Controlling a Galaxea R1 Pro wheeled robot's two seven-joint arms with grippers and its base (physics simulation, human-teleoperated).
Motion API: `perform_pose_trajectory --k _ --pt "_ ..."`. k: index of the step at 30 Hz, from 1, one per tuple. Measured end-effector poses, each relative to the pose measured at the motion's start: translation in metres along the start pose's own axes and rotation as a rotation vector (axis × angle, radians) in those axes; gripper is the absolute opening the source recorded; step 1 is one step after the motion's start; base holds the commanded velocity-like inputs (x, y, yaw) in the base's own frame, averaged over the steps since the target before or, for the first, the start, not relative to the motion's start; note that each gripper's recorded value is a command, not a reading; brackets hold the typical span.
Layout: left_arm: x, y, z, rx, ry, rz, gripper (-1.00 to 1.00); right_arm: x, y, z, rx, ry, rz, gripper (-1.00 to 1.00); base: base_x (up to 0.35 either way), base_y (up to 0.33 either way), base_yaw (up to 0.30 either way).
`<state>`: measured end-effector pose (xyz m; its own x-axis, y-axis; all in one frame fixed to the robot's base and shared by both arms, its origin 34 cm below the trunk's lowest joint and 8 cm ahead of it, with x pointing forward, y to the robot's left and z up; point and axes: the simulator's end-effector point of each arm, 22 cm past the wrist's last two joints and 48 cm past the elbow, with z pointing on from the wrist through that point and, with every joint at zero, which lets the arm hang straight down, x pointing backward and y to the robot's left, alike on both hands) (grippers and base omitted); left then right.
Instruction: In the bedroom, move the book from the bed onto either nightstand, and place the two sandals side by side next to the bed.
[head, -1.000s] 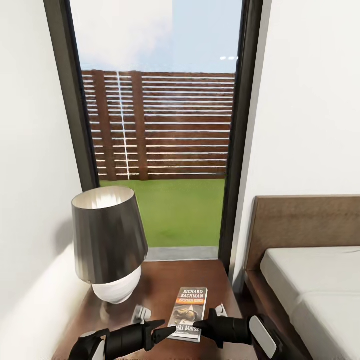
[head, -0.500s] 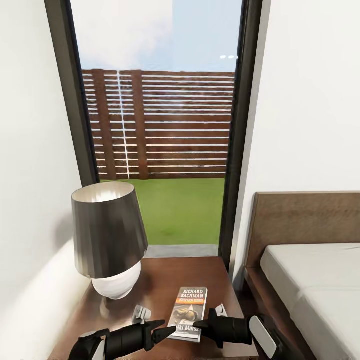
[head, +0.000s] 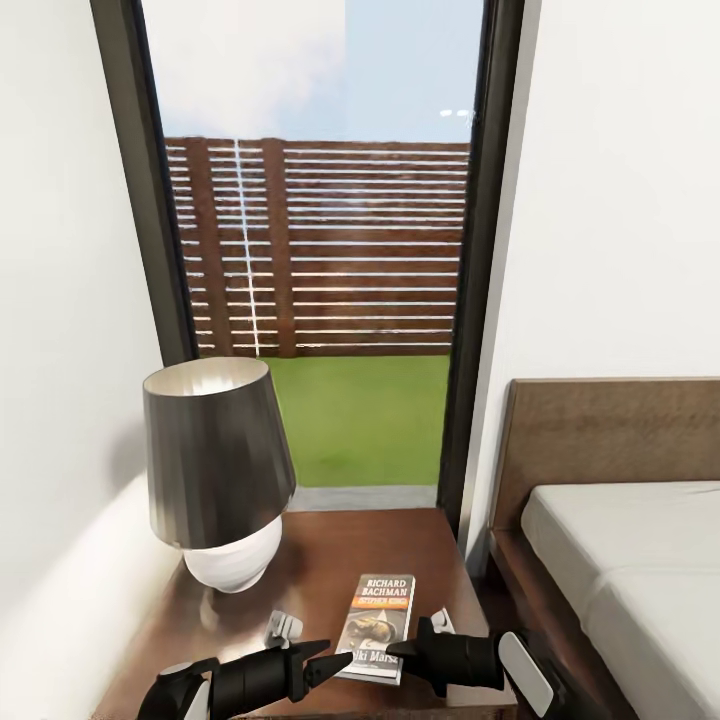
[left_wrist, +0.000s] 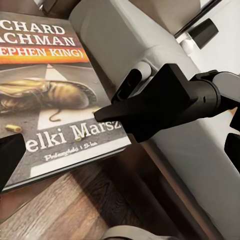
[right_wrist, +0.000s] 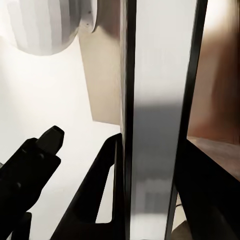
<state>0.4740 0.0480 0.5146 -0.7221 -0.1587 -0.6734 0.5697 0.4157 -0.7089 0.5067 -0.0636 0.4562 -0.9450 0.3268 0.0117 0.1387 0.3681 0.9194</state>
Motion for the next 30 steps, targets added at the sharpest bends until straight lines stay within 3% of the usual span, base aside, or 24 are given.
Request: perform_pose_trajectory --k 30 --pt "0.016 0.01 0.002 -0.001 0.0 0.0 1.0 0.004 -0.017 0.006 -0.002 -0.001 0.0 -1.0 0.004 0.001 0.0"
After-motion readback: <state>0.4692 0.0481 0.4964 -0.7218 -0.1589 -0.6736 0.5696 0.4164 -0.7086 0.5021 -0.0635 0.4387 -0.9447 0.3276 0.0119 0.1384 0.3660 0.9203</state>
